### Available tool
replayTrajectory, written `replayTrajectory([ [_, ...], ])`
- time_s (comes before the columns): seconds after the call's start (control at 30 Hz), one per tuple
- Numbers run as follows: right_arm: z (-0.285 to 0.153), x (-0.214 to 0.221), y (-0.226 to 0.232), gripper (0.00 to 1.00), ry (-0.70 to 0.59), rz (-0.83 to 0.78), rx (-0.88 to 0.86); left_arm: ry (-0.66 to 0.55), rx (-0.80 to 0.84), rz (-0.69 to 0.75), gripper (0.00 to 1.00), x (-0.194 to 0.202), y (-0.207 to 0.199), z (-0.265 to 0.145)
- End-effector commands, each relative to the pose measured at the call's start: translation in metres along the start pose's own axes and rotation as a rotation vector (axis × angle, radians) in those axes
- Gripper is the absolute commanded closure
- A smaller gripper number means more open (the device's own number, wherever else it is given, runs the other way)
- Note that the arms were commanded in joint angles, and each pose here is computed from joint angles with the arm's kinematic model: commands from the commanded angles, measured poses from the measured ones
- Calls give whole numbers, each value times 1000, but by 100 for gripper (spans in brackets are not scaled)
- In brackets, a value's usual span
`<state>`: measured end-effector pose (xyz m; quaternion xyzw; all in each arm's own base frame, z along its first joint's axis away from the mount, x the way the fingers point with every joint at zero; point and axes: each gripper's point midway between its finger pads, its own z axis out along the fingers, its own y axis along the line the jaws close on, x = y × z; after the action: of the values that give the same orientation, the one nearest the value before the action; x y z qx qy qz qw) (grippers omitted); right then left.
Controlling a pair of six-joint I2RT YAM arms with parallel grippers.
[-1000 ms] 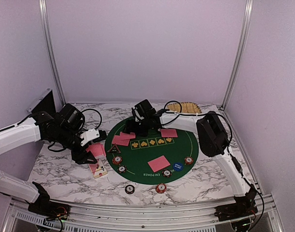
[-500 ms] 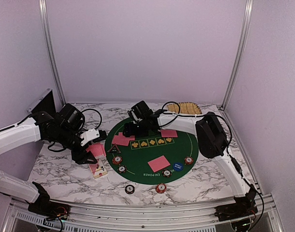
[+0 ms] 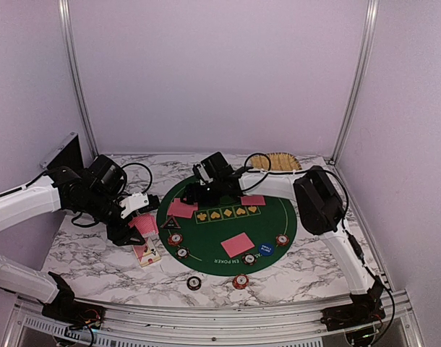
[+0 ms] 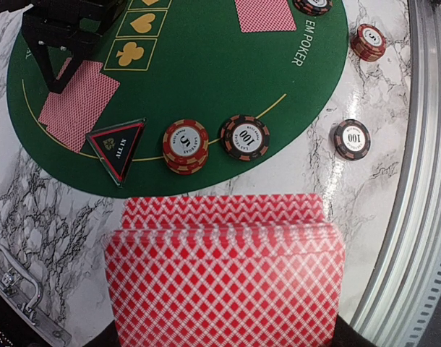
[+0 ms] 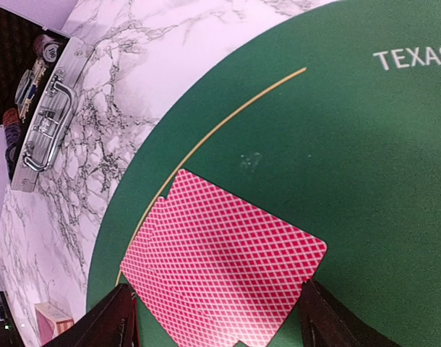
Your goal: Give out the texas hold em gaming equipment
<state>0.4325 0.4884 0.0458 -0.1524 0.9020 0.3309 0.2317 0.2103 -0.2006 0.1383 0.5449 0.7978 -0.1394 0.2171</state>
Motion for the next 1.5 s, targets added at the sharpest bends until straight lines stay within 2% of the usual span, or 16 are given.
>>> replayTrajectory([
  [0.0, 14, 50, 16, 24, 142, 51, -69, -17, 10, -4, 100, -3, -2, -4],
  [0.3, -3, 43, 16, 24, 121, 79, -91, -21, 10, -2, 100, -5, -2, -5],
  [0.5, -63, 8, 28, 18, -52, 76, -151, -21, 12, -4, 100, -5, -2, -5],
  [0.6, -88, 11, 42, 13, -78, 72, -210, -20, 13, -3, 100, -5, -2, -4],
  [0.9, -122, 49, 92, 1, -6, 31, -353, -26, 10, 1, 100, -8, -1, -6],
  [1.07, -135, 64, 87, 1, -3, 82, -348, -20, 11, -1, 100, -4, -2, -5],
  [1.2, -145, 71, 87, 1, 12, 161, -442, -22, 11, -1, 100, -5, -2, -5],
  [1.47, -162, 79, 119, 1, 40, 122, -553, -23, 11, 3, 100, -5, -2, -5],
])
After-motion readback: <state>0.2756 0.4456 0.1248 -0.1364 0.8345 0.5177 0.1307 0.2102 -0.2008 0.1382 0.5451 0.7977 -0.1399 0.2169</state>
